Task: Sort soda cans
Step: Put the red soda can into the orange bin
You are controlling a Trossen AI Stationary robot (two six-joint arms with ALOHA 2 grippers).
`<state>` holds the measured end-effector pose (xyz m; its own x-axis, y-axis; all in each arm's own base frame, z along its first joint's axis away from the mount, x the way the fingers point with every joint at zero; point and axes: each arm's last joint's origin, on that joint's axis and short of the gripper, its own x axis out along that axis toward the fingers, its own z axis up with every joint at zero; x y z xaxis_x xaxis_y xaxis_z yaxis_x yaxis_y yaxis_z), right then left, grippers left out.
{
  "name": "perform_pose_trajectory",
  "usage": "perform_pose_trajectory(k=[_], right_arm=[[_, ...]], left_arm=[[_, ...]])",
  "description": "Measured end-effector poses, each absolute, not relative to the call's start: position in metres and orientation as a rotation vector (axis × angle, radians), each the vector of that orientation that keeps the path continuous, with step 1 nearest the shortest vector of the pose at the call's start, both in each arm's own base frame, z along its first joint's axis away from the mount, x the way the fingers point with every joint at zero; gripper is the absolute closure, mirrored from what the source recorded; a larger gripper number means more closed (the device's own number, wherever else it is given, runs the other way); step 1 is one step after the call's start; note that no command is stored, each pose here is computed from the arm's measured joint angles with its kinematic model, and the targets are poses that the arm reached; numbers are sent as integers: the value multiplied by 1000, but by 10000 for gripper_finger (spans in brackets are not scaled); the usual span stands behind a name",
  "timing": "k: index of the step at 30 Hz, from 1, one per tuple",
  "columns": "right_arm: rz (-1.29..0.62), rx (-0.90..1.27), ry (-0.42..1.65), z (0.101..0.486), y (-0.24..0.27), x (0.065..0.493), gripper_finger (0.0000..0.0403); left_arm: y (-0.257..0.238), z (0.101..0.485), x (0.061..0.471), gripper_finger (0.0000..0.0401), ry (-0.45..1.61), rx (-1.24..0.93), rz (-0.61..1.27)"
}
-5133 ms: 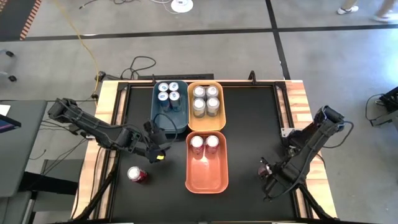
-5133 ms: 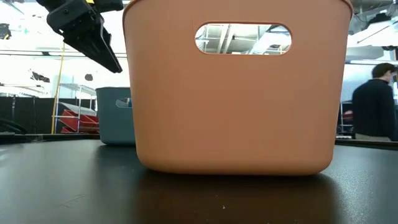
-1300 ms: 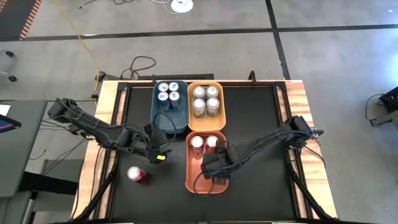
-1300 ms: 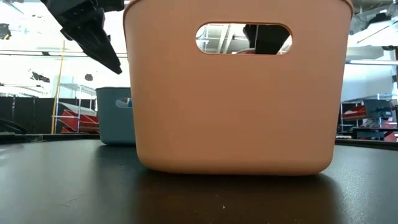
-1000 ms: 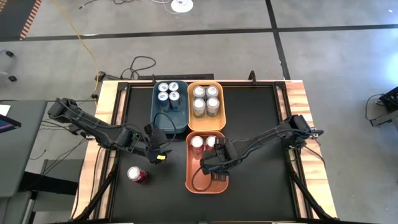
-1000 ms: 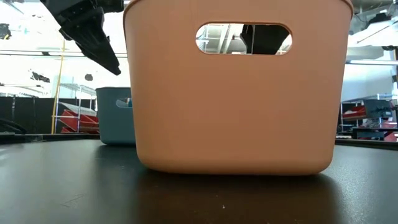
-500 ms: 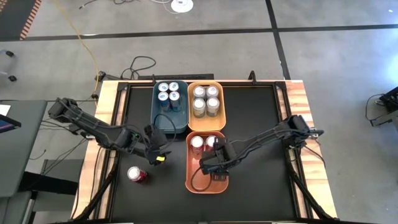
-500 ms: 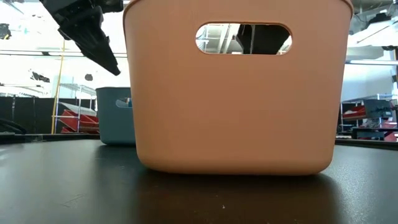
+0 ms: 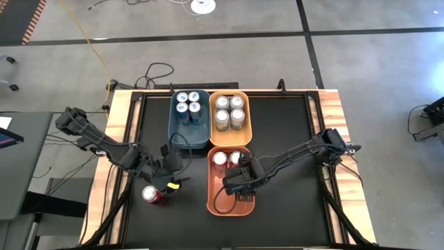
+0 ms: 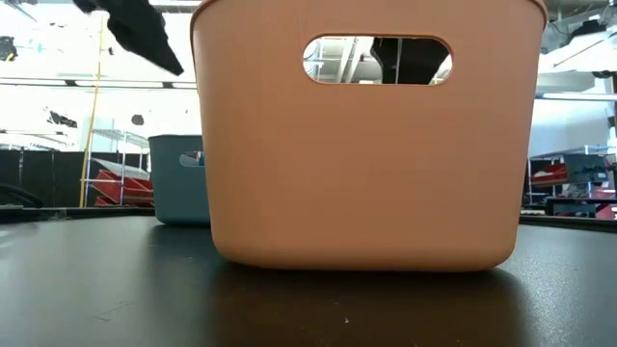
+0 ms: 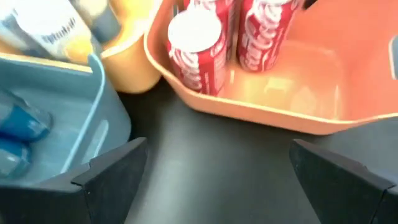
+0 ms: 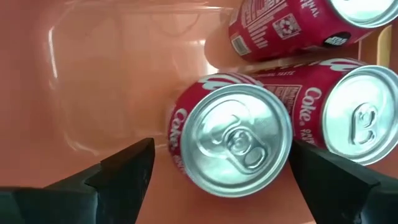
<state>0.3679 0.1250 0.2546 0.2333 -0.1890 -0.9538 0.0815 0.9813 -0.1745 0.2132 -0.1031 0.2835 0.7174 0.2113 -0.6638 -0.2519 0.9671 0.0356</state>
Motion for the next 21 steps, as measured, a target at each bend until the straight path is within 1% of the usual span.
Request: perform_pose_trajectory(k=[8,21], right_arm=[[-139,-147,1319,255,127,368,23],[-156,-129,1293,256,126,371,23]], left_arm=[[-108,300,208,12,716,-8,257],[-108,302,208,12,715,-38,265]])
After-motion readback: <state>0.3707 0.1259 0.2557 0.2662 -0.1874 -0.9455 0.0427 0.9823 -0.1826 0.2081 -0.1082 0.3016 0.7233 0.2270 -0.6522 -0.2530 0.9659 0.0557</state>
